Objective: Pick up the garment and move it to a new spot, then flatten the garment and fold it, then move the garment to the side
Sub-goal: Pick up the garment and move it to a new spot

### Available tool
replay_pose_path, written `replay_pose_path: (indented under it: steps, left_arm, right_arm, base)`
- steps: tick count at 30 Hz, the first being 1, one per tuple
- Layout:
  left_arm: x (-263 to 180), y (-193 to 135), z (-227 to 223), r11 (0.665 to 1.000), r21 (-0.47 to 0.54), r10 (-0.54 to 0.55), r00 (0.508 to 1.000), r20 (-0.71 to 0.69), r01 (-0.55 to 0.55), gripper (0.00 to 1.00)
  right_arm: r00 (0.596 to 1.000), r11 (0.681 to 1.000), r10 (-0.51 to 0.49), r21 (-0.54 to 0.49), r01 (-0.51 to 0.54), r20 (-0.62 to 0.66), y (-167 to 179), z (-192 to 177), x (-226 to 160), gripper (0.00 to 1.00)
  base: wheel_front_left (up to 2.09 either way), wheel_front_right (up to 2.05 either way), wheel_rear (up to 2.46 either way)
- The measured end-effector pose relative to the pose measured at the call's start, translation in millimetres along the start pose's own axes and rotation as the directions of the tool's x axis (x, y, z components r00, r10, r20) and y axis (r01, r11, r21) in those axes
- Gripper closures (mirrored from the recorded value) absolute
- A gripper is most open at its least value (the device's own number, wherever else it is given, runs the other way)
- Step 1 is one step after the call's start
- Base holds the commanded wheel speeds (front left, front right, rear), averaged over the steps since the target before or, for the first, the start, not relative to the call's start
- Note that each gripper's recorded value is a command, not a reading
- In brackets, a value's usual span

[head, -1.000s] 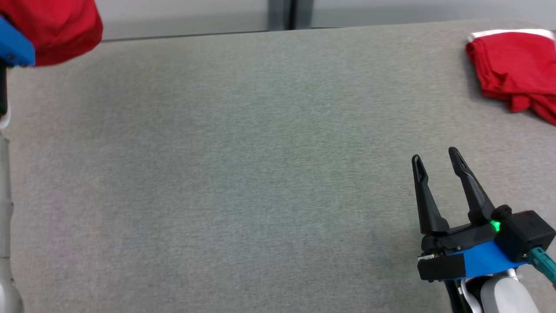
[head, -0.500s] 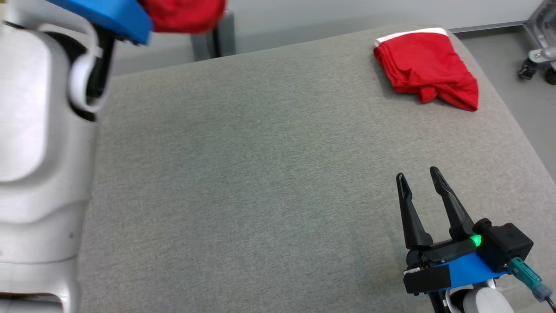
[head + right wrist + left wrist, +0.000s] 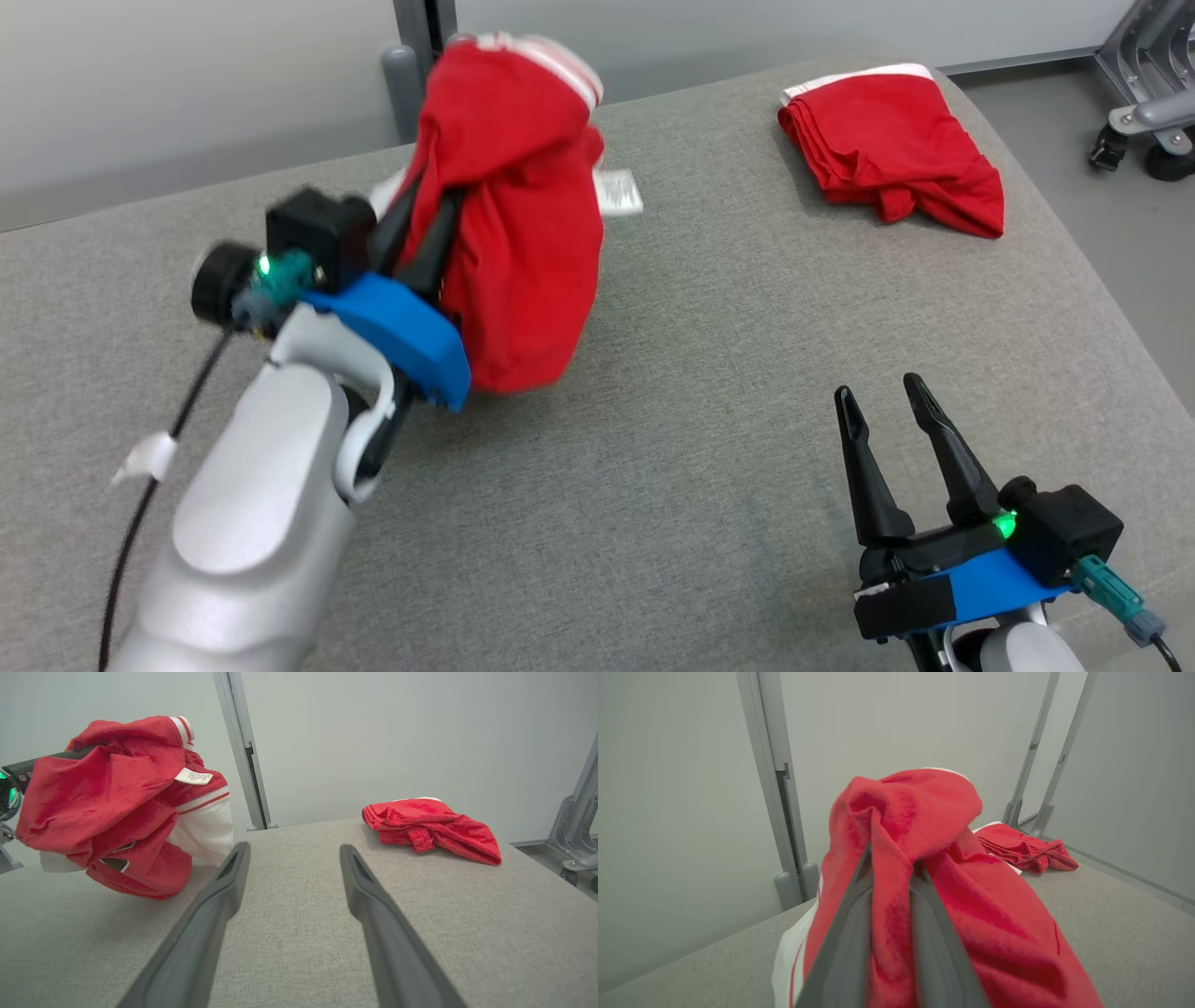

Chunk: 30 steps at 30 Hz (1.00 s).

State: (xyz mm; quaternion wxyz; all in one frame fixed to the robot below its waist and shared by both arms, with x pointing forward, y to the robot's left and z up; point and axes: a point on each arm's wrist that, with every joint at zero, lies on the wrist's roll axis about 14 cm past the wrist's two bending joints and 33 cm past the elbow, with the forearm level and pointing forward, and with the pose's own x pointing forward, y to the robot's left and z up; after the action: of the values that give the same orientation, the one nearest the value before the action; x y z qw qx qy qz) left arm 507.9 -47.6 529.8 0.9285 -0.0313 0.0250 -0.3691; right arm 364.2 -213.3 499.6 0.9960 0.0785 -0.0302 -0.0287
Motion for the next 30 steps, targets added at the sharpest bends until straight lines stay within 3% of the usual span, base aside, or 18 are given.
replay_pose_path:
  steps: [9, 10, 11, 22, 30]
  left_arm:
    - [-42.4, -28.8, -76.8, 0.993, -0.113, 0.006, 0.989, -0.151, -0.023, 1.00]
    - [-45.7, -31.0, -80.9, 0.993, -0.117, 0.010, 0.987, -0.159, -0.029, 0.16]
    - [-48.2, -31.7, -83.0, 0.992, -0.123, 0.019, 0.987, -0.159, -0.039, 0.00]
    - [-77.3, 9.7, -39.2, 0.980, -0.069, 0.190, 0.982, 0.017, -0.188, 0.00]
    - [-130.8, 54.2, -20.4, 0.927, -0.050, 0.375, 0.921, 0.101, -0.372, 0.00]
  right_arm:
    - [0.999, 0.999, 0.035, 0.016, -0.035, -0.021, 11.4, -9.2, 4.8, 0.00]
    - [0.999, 0.999, 0.041, 0.019, -0.040, -0.024, 13.4, -10.3, 5.4, 0.00]
    - [0.999, 0.999, 0.047, 0.021, -0.047, -0.026, 15.5, -11.1, 5.9, 0.00]
    - [0.996, 0.995, 0.090, 0.038, -0.089, -0.025, 30.2, -12.2, 3.7, 0.00]
    - [0.992, 0.992, 0.123, 0.046, -0.122, -0.020, 41.0, -11.3, 3.8, 0.00]
  base:
    - [0.00, 0.00, 0.00]
    - [0.00, 0.00, 0.00]
    - [0.00, 0.00, 0.00]
    - [0.00, 0.00, 0.00]
    - [0.00, 0.00, 0.00]
